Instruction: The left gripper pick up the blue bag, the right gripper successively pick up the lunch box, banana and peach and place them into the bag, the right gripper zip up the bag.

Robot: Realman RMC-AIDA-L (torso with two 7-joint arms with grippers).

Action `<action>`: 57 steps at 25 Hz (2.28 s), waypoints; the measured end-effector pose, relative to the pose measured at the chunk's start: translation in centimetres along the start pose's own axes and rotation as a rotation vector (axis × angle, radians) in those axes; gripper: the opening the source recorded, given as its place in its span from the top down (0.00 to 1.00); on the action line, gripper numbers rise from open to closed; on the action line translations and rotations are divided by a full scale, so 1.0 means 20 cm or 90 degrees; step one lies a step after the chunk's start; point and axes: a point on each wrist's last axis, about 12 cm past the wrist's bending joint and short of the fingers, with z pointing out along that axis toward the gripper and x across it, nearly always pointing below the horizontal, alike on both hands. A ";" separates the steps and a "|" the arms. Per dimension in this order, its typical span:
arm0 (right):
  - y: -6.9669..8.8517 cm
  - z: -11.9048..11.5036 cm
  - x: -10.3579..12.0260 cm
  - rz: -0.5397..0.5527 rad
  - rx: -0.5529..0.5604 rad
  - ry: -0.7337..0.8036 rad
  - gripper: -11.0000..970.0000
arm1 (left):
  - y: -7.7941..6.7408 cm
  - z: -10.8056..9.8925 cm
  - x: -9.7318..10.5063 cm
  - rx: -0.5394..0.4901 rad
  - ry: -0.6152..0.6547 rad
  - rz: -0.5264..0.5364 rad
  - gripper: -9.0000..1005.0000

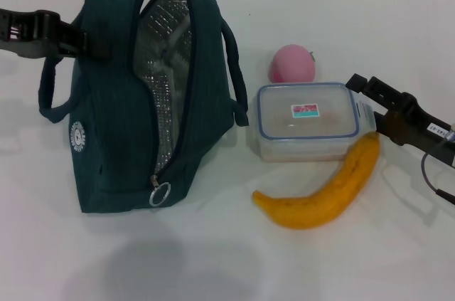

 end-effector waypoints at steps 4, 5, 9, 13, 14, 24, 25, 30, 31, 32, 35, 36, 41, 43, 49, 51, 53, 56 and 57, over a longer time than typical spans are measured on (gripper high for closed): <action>0.00 0.01 0.00 -0.002 0.000 0.001 0.19 | 0.00 0.00 0.00 0.000 0.000 0.000 0.96; 0.00 0.01 0.00 -0.002 0.001 0.001 0.19 | 0.00 0.00 0.00 0.000 0.000 0.000 0.96; 0.01 0.01 -0.01 -0.010 0.000 0.003 0.19 | 0.00 0.00 0.00 0.000 0.000 0.000 0.96; 0.01 0.02 -0.01 -0.020 -0.003 0.013 0.19 | 0.01 0.00 0.01 -0.001 0.000 -0.001 0.96; 0.01 0.02 -0.01 -0.023 -0.003 0.016 0.19 | 0.01 0.00 0.01 -0.001 0.000 -0.001 0.96; 0.01 0.02 0.00 -0.050 0.003 0.037 0.45 | 0.01 -0.01 0.02 -0.004 0.001 0.005 0.96; 0.01 0.02 0.01 -0.050 0.002 0.037 0.50 | 0.01 -0.01 0.02 -0.004 0.001 0.005 0.96; 0.01 0.02 0.00 -0.051 0.001 0.037 0.66 | 0.01 -0.01 0.02 -0.004 0.001 0.010 0.96; 0.01 0.02 0.00 -0.051 0.000 0.037 0.68 | 0.01 -0.01 0.02 -0.004 0.001 0.011 0.96; 0.01 0.02 0.00 -0.051 0.000 0.037 0.69 | 0.01 -0.01 0.02 -0.004 0.001 0.011 0.96; 0.01 0.02 0.01 -0.051 -0.001 0.037 0.75 | 0.01 -0.01 0.02 -0.004 0.002 0.012 0.96; 0.01 0.02 0.01 -0.051 0.000 0.036 0.76 | 0.01 -0.01 0.02 -0.004 0.002 0.013 0.96; 0.01 0.01 0.01 -0.054 -0.003 0.036 0.84 | 0.01 -0.01 0.02 -0.004 0.002 0.016 0.96; 0.01 0.01 0.01 -0.054 -0.006 0.037 0.87 | 0.01 -0.01 0.02 -0.004 0.002 0.016 0.96; 0.02 -0.02 0.01 -0.045 -0.020 0.019 0.89 | 0.01 -0.01 0.02 -0.004 0.002 0.017 0.96; 0.02 -0.02 0.01 -0.042 -0.028 0.011 0.89 | 0.01 -0.01 0.02 -0.004 0.002 0.017 0.96; 0.03 -0.03 0.00 -0.038 -0.039 0.001 0.89 | 0.01 -0.01 0.02 -0.004 0.002 0.018 0.96; 0.04 -0.03 0.00 -0.035 -0.049 -0.008 0.89 | 0.01 -0.01 0.02 -0.004 0.001 0.018 0.96; 0.05 -0.04 -0.01 -0.031 -0.064 -0.021 0.89 | 0.01 -0.01 0.02 -0.004 0.001 0.018 0.96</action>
